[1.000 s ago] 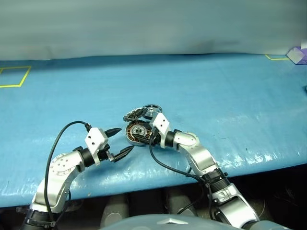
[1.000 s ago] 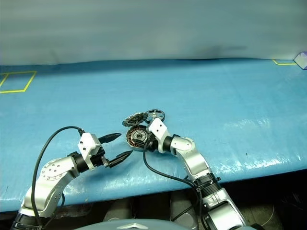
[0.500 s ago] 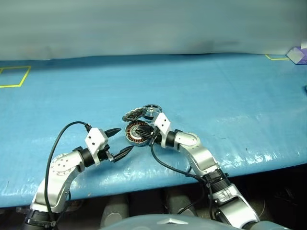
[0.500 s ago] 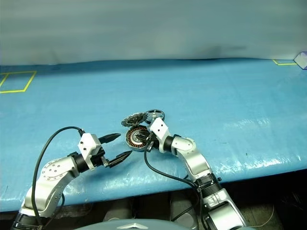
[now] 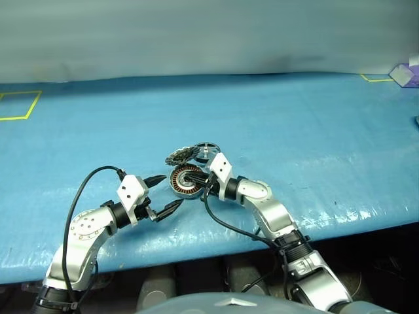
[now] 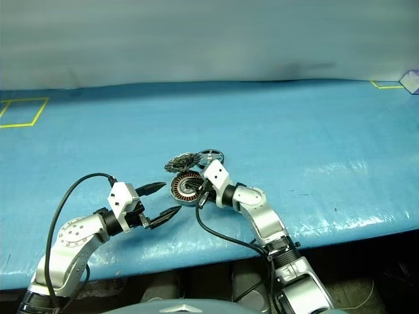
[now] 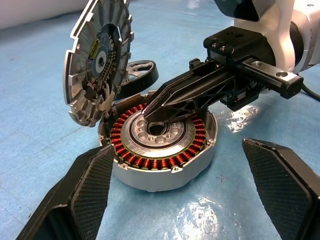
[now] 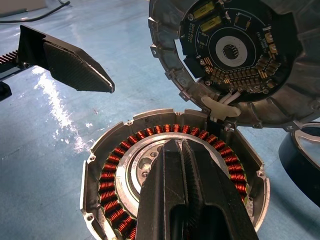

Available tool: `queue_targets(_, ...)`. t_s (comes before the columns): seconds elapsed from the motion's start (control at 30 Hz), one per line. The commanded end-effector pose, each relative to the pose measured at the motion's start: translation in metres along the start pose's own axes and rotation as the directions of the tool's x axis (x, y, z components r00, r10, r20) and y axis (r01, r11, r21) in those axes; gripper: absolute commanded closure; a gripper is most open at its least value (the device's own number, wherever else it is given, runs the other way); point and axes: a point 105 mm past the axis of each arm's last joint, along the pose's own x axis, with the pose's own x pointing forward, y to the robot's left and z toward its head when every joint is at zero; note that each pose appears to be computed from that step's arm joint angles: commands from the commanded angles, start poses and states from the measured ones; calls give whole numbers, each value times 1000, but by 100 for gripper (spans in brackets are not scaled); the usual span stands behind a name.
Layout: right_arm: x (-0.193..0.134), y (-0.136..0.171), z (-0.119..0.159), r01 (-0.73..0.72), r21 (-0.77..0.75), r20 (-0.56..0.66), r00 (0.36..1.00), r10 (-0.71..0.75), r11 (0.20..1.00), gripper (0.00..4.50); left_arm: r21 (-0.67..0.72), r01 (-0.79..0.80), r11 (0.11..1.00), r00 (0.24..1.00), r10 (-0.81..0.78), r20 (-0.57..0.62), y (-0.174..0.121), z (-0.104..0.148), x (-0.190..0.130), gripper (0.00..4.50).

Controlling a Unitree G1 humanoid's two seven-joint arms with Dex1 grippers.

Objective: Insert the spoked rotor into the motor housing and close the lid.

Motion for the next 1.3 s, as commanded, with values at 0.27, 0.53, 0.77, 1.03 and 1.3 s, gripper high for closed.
queue_targets(0.27,0,8,2,-53,38,6,999,53,998,445,32,-3,999,1000,2,15,-1,4,0,3)
queue_targets(0.53,-1,11,4,-61,49,25,998,59,997,234,39,-4,999,1000,4,11,-1,3,1,3)
queue_targets(0.77,-1,10,11,-60,63,67,996,56,996,234,40,-2,999,1000,1,8,-2,2,2,3)
queue_targets(1.03,-3,14,23,-93,82,136,987,81,992,251,37,7,999,1000,-7,4,-4,0,4,3)
queue_targets(1.3,-3,13,17,-81,74,109,991,73,994,448,34,13,999,1000,-13,0,-6,-2,6,3)
